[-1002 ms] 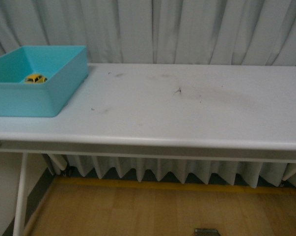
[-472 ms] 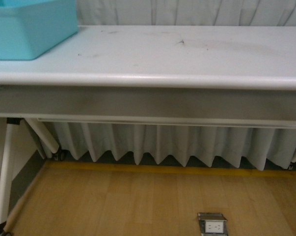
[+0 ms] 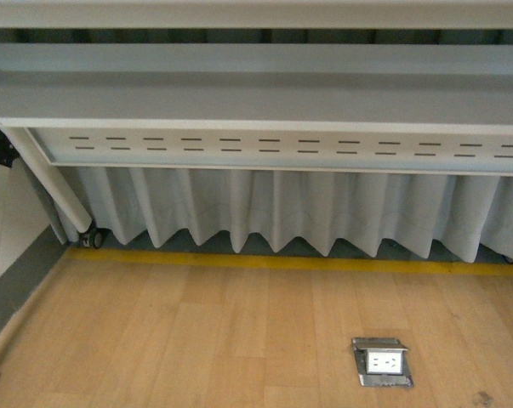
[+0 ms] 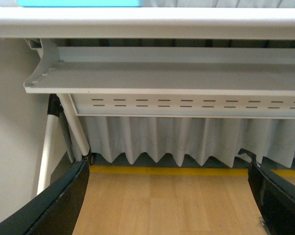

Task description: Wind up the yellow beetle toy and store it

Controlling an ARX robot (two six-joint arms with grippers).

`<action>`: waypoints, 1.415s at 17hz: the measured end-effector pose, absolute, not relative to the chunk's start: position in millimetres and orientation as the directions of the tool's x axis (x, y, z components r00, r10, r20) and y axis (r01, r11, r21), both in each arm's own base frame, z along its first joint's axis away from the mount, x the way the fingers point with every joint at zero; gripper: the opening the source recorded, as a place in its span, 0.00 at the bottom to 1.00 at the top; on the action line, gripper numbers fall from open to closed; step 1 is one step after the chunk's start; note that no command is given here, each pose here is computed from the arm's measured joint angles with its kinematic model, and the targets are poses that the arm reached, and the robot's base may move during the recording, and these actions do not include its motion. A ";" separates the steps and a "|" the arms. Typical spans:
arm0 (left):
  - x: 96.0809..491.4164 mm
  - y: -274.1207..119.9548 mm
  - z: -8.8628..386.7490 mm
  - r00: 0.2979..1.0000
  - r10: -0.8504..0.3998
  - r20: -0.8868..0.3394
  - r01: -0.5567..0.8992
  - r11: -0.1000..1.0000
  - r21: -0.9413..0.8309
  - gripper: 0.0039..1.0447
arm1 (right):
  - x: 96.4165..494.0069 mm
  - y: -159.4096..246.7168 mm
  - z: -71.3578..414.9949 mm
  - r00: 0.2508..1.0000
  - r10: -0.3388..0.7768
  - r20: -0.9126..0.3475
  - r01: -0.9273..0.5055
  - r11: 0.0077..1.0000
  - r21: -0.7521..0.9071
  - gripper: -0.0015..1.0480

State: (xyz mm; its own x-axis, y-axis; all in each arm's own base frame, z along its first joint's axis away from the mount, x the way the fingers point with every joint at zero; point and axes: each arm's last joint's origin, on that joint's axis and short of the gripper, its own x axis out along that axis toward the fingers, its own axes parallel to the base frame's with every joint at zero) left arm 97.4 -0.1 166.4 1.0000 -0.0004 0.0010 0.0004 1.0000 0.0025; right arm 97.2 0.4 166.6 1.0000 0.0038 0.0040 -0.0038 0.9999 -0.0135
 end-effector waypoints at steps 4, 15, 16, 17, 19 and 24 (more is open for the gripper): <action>97.4 0.0 166.4 1.000 0.000 0.001 0.000 1.000 0.002 0.94 | 97.2 0.4 166.5 1.000 0.003 0.003 -0.003 1.000 -0.014 0.94; 97.4 0.0 166.3 1.000 0.000 0.000 0.000 1.000 0.002 0.94 | 97.2 0.4 166.5 1.000 0.004 0.003 -0.004 1.000 -0.014 0.94; 97.4 0.0 166.3 1.000 0.000 0.000 0.000 1.000 0.002 0.94 | 97.2 0.4 166.5 1.000 0.004 0.003 -0.004 1.000 -0.014 0.94; 97.4 0.0 166.3 1.000 0.000 0.000 0.000 1.000 0.002 0.94 | 97.2 0.4 166.5 1.000 0.004 0.003 -0.004 1.000 -0.014 0.94; 97.4 0.0 166.3 1.000 0.000 0.000 0.000 1.000 0.002 0.94 | 97.2 0.4 166.5 1.000 0.004 0.003 -0.004 1.000 -0.014 0.94; 97.4 0.0 166.3 1.000 0.000 0.000 0.000 1.000 0.002 0.94 | 97.2 0.4 166.5 1.000 0.004 0.003 -0.004 1.000 -0.014 0.94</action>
